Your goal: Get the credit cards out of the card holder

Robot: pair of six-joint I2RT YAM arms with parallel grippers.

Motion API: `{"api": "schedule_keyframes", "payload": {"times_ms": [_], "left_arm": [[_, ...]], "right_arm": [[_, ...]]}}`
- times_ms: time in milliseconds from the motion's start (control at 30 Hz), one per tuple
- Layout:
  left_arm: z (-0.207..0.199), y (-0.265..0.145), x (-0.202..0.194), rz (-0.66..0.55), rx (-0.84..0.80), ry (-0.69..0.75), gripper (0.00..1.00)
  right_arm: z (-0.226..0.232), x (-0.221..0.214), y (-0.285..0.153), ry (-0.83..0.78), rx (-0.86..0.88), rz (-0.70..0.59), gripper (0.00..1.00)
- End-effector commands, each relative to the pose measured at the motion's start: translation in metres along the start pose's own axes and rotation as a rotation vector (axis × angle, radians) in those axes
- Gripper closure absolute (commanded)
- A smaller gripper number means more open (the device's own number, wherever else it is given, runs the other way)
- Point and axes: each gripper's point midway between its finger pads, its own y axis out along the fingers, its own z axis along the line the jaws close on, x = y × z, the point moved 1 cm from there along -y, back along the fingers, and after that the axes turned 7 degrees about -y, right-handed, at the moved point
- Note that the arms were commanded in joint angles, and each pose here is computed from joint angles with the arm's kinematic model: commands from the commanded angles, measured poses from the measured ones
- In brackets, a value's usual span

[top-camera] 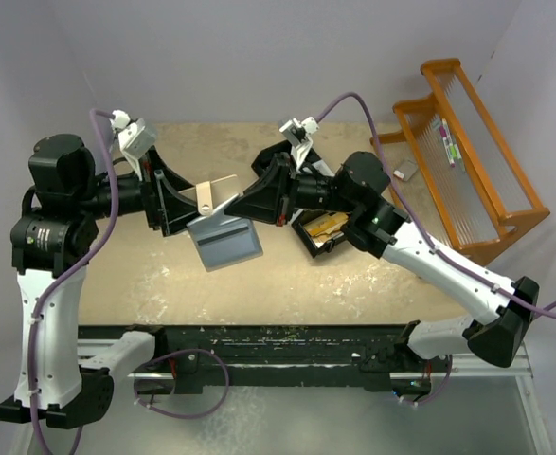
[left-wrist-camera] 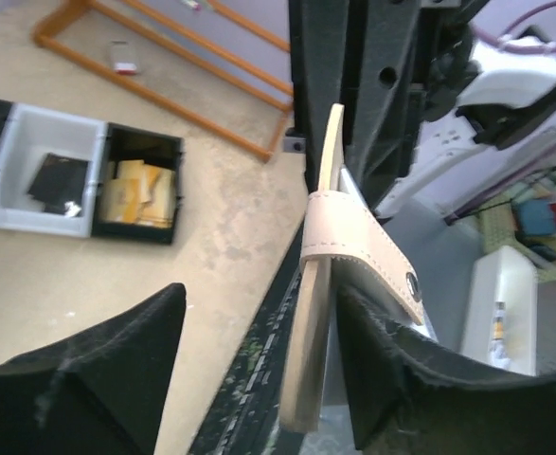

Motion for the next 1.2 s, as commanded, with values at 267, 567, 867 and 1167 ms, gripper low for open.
{"api": "schedule_keyframes", "payload": {"times_ms": [267, 567, 867, 1167], "left_arm": [[-0.011, -0.022, -0.006, -0.008, 0.095, 0.359, 0.17], [0.025, -0.019, -0.033, 0.061, 0.159, 0.37, 0.2], [0.05, -0.027, -0.03, 0.021, 0.317, 0.461, 0.28], [0.053, -0.023, -0.038, 0.02, 0.293, 0.405, 0.25]], "right_arm": [[-0.012, -0.002, -0.007, -0.021, -0.126, 0.09, 1.0], [-0.013, -0.01, 0.004, -0.024, -0.125, 0.158, 1.0], [-0.008, -0.026, 0.005, -0.025, -0.085, 0.231, 1.0], [-0.002, -0.032, 0.008, -0.028, -0.027, 0.256, 1.0]]}}
